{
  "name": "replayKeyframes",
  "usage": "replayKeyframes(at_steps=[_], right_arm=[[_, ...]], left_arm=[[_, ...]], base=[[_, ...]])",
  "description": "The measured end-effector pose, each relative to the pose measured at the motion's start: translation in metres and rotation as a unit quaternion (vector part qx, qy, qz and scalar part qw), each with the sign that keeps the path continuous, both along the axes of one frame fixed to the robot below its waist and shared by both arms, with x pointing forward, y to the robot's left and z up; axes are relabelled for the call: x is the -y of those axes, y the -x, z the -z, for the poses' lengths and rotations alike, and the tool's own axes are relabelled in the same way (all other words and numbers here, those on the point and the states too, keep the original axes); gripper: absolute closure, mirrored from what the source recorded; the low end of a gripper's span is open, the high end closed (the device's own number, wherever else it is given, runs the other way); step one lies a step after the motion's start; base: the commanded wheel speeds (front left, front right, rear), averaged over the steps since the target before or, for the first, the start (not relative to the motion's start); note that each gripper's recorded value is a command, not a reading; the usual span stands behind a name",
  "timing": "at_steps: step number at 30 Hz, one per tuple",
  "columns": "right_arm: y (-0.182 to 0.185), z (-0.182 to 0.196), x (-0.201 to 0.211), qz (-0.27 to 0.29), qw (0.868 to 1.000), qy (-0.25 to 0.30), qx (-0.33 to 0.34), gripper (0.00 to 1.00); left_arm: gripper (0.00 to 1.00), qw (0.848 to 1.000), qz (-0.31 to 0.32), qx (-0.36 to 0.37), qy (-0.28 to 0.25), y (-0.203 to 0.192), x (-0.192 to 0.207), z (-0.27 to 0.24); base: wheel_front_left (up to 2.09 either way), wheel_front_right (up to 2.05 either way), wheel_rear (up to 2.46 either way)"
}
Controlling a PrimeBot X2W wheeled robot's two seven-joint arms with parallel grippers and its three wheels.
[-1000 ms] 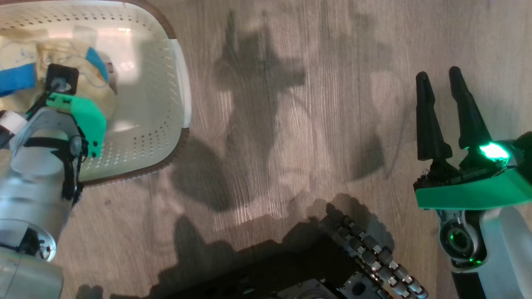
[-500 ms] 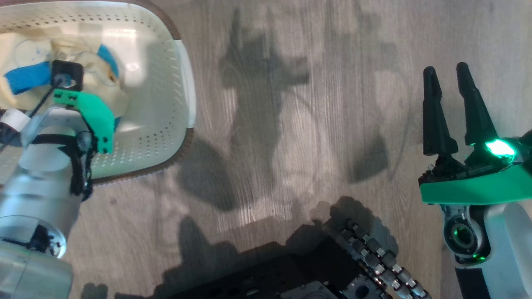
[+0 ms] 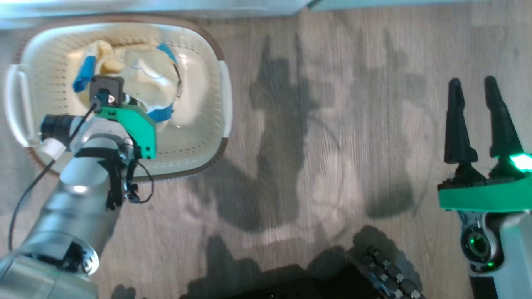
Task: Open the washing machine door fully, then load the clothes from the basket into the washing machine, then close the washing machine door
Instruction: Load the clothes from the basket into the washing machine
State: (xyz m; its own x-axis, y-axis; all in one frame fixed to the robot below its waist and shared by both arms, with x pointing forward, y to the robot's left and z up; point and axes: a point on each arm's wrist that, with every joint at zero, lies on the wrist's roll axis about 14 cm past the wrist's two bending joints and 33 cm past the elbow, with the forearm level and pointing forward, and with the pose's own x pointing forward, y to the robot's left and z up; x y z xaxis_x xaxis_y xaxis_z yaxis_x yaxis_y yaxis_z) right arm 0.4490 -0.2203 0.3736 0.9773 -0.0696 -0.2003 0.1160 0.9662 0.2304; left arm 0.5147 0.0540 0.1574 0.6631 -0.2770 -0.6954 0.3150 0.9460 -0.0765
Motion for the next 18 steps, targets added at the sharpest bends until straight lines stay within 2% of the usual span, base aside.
replayKeyframes(at_steps=[8,18], right_arm=[[0.008,-0.024,0.001,0.001,1.0,0.014,0.023,0.0],[0.023,-0.055,-0.009,-0.013,0.998,0.025,0.054,0.0]], left_arm=[[1.0,0.993,-0.048,0.099,0.043,-0.017,-0.01,-0.077],[1.0,0.971,-0.11,0.202,0.066,0.003,-0.045,-0.171]], base=[[0.0,0.0,0.0],[0.0,0.0,0.0]])
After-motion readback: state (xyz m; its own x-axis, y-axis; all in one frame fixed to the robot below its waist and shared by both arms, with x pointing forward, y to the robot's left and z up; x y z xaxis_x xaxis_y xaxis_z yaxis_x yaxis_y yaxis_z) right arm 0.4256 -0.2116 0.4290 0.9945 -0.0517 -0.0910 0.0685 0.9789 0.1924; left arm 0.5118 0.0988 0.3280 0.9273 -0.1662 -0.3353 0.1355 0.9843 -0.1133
